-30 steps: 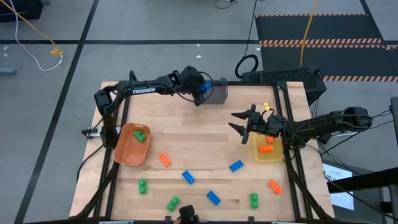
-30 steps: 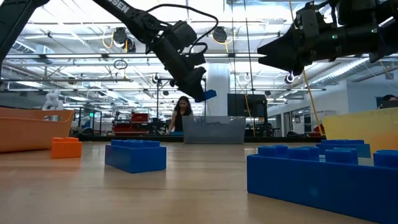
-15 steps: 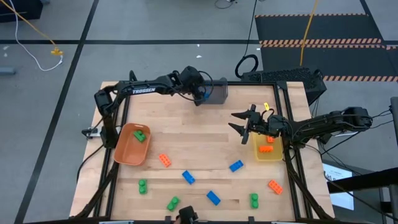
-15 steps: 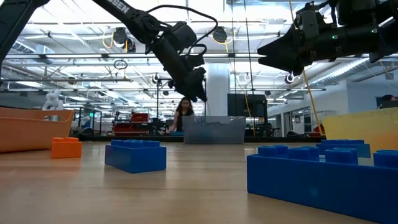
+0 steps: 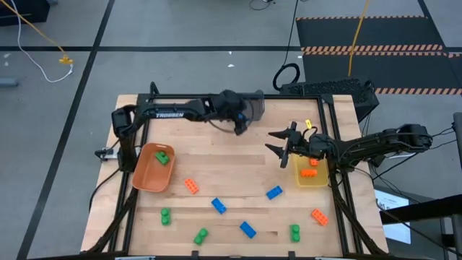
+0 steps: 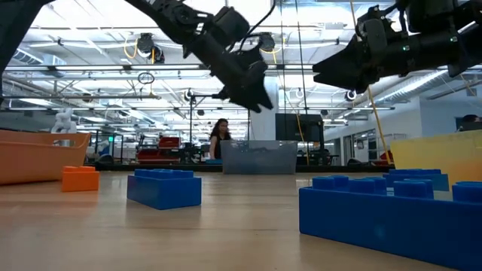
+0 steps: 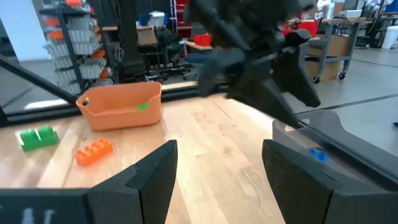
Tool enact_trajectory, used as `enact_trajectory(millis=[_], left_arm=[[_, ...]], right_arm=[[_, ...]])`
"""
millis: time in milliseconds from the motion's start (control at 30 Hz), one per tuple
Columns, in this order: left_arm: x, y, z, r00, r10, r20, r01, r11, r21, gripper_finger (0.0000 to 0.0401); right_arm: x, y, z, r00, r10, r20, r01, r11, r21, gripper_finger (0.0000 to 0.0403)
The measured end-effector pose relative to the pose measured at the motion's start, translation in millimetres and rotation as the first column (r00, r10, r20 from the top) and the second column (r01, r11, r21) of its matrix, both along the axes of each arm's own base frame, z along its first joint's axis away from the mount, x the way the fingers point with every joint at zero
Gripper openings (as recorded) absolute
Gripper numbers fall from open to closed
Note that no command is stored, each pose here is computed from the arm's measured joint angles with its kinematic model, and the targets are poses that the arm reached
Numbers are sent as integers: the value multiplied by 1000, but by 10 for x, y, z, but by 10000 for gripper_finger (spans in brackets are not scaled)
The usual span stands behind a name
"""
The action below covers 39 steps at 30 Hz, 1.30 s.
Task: Sort & place blocks by color
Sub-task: Put the blue game piece into the black bin
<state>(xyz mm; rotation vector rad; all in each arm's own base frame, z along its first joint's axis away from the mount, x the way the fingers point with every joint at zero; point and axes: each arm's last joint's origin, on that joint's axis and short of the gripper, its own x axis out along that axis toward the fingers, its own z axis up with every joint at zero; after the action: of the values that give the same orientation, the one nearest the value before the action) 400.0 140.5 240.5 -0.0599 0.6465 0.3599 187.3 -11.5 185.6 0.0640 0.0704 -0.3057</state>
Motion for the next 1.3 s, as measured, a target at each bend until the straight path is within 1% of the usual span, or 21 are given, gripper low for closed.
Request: enact_trajectory(millis=[233,367,433,500,600,667,733,833,1000,1067,1200,1300], left_arm=[[143,-546,-20,990,-138,-10,138,990,3,252],[158,-790,-131,983,-184,4,184,983,-9,245],[152,-882,-203,978,-208,20,208,978,-18,241],[136,-944,-293,975,-214,60,217,975,-43,237],[94,-997,-422,961,-232,148,247,965,-93,229],[57,-1025,-435,939,-255,229,283,954,-98,224],[17,-1049,-384,911,-270,310,310,947,-86,219],[-43,-1060,-259,879,-281,385,324,945,-51,213],[-125,-1052,-7,846,-316,429,336,941,31,210],[-143,-1034,42,837,-325,440,341,939,46,209],[-154,-940,24,839,-331,432,354,935,30,209],[-142,-882,-49,851,-320,415,355,935,-7,209]], right_arm=[[-2,1,-27,1000,6,-31,-6,1000,-7,226],[-9,2,-78,996,9,-85,-10,1000,-6,226],[-11,9,-100,994,31,-107,-31,1000,-1,226],[-9,20,-105,991,70,-112,-69,998,7,226],[-6,37,-105,986,128,-104,-125,991,38,226],[-6,45,-109,983,153,-101,-148,987,58,226],[-8,46,-124,981,156,-113,-148,986,78,226],[-12,46,-141,980,153,-127,-142,986,89,226],[-10,38,-127,983,143,-116,-135,988,74,226],[-7,25,-108,987,124,-99,-118,991,64,226],[-8,3,-100,990,101,-94,-96,994,56,226],[-9,-19,-101,991,90,-94,-85,995,56,226]])
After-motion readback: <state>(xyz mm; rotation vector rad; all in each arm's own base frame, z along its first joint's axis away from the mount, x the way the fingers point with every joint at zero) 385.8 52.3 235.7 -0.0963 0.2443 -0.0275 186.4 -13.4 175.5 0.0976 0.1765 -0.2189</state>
